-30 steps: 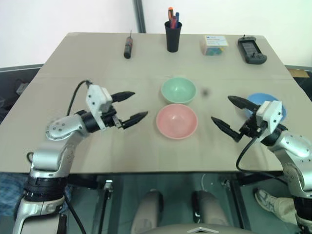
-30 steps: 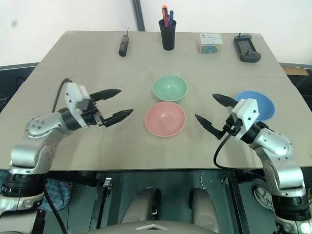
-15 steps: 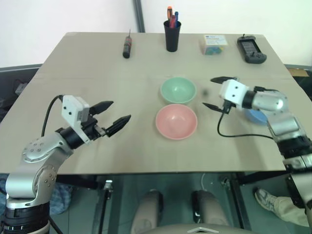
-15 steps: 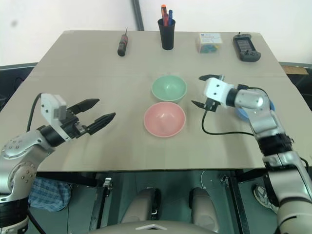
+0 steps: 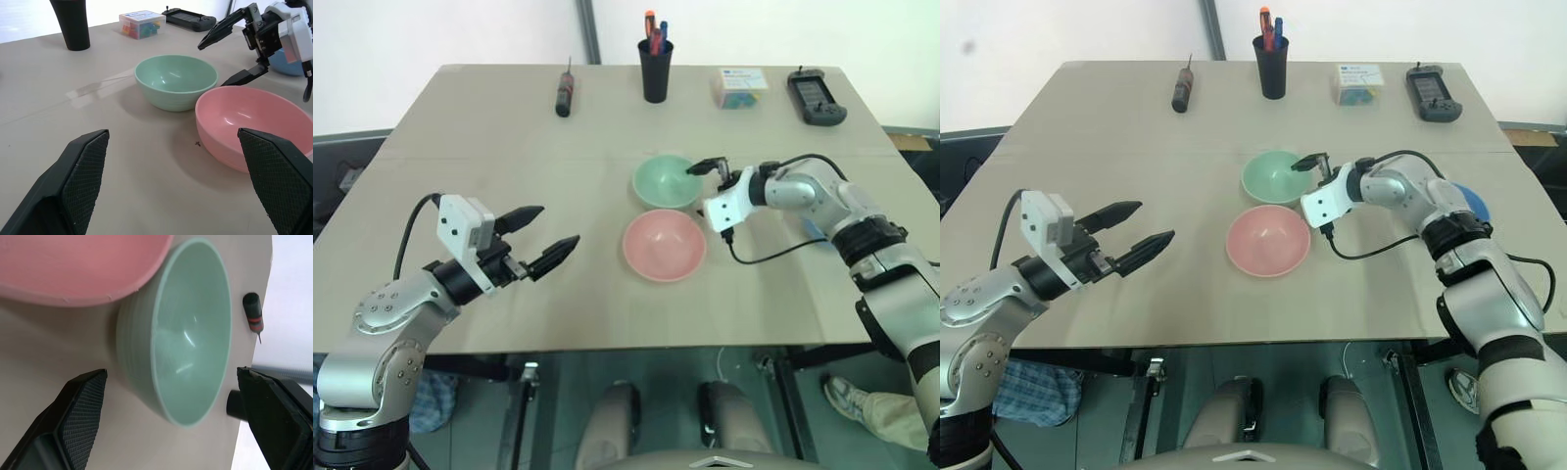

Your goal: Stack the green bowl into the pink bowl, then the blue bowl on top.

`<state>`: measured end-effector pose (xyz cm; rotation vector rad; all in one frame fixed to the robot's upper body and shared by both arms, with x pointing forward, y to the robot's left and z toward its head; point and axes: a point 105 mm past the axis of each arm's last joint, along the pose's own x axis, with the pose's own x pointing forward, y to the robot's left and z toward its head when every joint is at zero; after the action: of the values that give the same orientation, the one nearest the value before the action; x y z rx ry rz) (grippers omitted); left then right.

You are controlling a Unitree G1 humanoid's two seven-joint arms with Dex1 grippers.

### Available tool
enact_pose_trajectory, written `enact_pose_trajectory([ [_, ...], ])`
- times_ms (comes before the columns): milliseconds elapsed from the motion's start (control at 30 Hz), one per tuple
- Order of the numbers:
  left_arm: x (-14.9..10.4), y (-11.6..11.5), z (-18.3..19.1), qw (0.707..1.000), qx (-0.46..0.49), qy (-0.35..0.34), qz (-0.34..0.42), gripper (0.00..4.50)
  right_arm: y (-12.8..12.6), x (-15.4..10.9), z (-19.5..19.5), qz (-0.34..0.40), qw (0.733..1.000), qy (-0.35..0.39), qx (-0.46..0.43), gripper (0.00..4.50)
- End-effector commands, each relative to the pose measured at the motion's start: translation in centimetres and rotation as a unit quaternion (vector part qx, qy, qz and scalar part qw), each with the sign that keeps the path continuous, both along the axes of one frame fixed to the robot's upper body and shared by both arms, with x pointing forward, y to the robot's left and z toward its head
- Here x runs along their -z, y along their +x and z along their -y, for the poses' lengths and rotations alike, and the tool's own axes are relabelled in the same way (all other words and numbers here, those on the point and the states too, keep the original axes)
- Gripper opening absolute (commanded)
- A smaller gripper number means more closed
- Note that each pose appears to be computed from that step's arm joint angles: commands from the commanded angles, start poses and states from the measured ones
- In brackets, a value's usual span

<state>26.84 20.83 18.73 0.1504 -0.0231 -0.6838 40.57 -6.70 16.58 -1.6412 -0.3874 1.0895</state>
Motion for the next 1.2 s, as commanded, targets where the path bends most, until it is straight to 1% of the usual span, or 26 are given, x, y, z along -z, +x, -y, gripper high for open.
enact_pose_trajectory([
  [33,-1.0,-0.3,0.6,1.0,0.013,0.006,0.021,4.47,0.1,-1.2,-1.0,0.025,0.999,-0.005,-0.024,4.5],
  [233,-1.1,-0.2,0.6,1.0,0.017,0.008,0.023,4.47,0.2,-0.7,-1.4,0.017,0.999,-0.018,-0.029,4.5],
  [333,-1.2,-0.1,0.7,0.999,0.019,0.005,0.027,4.5,0.3,-0.7,-1.3,0.014,0.999,-0.017,-0.027,3.68],
  [367,-1.2,-0.1,0.8,0.999,0.02,0.005,0.028,4.5,0.3,-0.7,-1.3,0.013,0.999,-0.017,-0.027,3.24],
  [400,-1.2,-0.1,0.8,0.999,0.02,0.005,0.029,4.5,0.3,-0.7,-1.2,0.013,0.999,-0.017,-0.027,2.91],
  [467,-1.3,0.0,0.9,0.999,0.022,0.003,0.032,4.5,0.3,-0.6,-1.1,0.012,0.999,-0.018,-0.026,1.99],
  [533,-1.3,0.1,1.0,0.999,0.024,0.002,0.034,4.5,0.3,-0.6,-1.0,0.01,0.999,-0.019,-0.026,1.25],
  [567,-1.3,0.1,1.0,0.999,0.024,0.0,0.035,4.5,0.2,-0.5,-0.9,0.01,0.999,-0.019,-0.026,0.79],
  [633,-1.3,0.2,1.0,0.999,0.025,0.0,0.035,4.5,0.2,-0.5,-0.9,0.01,0.999,-0.019,-0.028,0.01],
  [867,-1.1,0.3,1.3,0.999,0.035,0.001,0.033,4.5,0.0,-0.9,-0.9,0.018,0.999,-0.016,-0.034,0.01],
  [1100,-1.1,0.4,1.7,0.998,0.056,0.006,0.037,4.5,-0.8,-3.6,-0.7,0.036,0.998,0.0,-0.053,0.01],
  [1200,-1.1,0.7,2.0,0.997,0.069,0.008,0.041,4.5,-2.7,-5.7,-0.8,0.024,0.996,0.012,-0.079,0.01],
])
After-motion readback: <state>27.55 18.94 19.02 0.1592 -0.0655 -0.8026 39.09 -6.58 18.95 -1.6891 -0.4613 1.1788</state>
